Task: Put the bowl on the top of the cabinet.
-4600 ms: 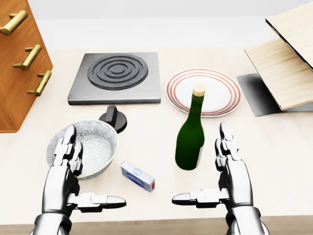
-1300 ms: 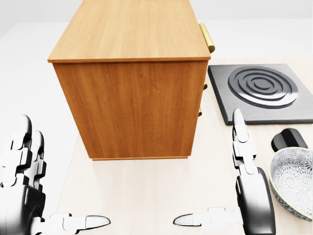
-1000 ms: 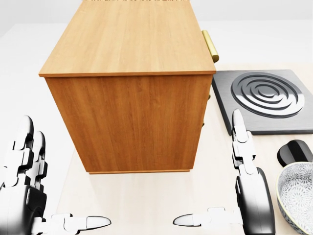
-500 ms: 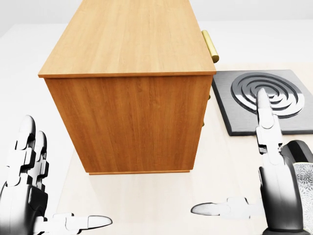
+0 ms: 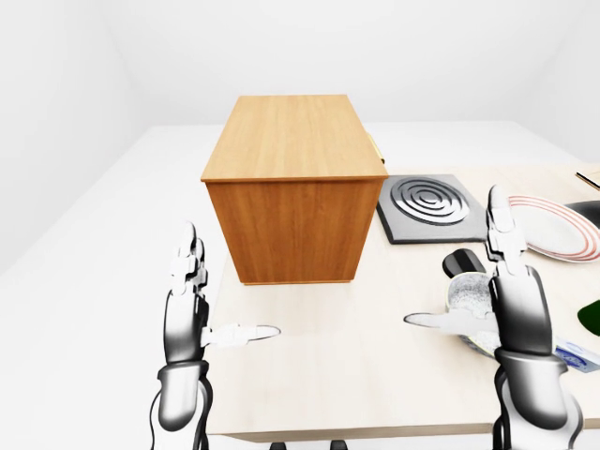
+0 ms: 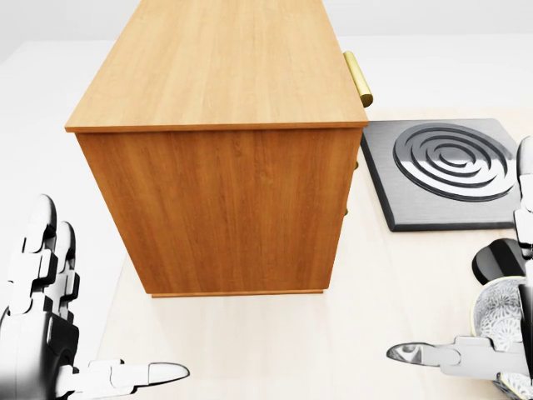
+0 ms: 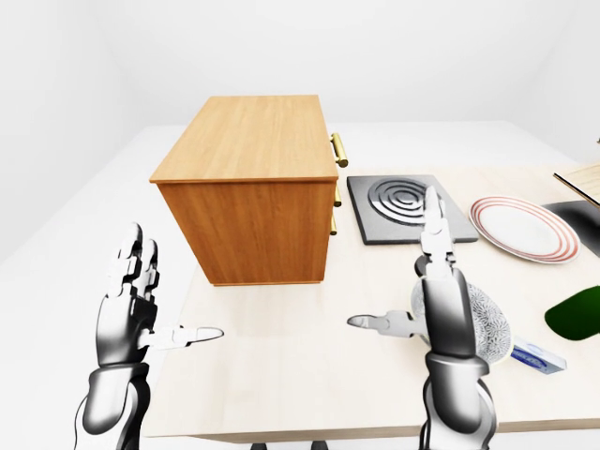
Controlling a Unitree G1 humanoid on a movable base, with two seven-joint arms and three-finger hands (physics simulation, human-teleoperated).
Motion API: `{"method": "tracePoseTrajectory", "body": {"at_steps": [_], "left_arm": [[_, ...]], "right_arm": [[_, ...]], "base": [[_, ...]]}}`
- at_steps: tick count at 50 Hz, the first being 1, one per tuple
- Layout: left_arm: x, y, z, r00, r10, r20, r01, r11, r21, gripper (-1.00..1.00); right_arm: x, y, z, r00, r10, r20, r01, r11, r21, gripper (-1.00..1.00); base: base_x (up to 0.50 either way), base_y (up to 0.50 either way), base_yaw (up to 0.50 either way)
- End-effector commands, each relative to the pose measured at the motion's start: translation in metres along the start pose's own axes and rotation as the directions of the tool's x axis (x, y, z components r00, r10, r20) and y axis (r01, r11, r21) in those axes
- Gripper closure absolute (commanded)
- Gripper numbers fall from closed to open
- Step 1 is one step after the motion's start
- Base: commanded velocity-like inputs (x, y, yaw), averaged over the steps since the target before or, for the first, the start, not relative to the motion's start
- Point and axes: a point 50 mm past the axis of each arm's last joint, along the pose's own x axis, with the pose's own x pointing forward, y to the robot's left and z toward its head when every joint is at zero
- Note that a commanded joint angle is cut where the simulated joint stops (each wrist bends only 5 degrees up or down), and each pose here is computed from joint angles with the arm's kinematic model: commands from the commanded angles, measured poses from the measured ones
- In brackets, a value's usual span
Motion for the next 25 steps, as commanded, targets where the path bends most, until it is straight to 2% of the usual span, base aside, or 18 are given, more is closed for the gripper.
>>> {"method": "tracePoseTrajectory", "body": {"at_steps": [1,11,18,20,25], "left_arm": [[0.001,0.000,0.001,1.000,0.004,0.005,-0.004,1.000,0.003,-1.00],[0.001,0.000,0.001,1.000,0.006,0.006,-0.006,1.000,0.005,-1.00],[0.001,-0.001,0.000,1.000,0.003,0.002,-0.003,1.000,0.006,-1.00],[0.001,-0.001,0.000,1.000,0.002,0.003,-0.002,1.000,0.006,-1.00],[0.001,-0.001,-0.001,1.000,-0.002,-0.002,0.002,1.000,0.006,-1.00]], "right_arm": [[-0.017,-0.017,-0.020,0.989,0.031,-0.144,-0.047,0.993,-0.108,-1.00],[-0.038,-0.020,-0.053,0.930,0.087,-0.356,-0.160,0.971,-0.180,-1.00],[-0.043,-0.021,-0.056,0.912,0.097,-0.399,-0.192,0.959,-0.206,-1.00],[-0.045,-0.026,-0.057,0.905,0.074,-0.419,-0.201,0.943,-0.266,-1.00],[-0.047,-0.031,-0.057,0.897,0.044,-0.440,-0.202,0.927,-0.317,-1.00]], "base": [[0.00,0.00,0.00],[0.00,0.00,0.00],[0.00,0.00,0.00],[0.00,0.00,0.00],[0.00,0.00,0.00]]}}
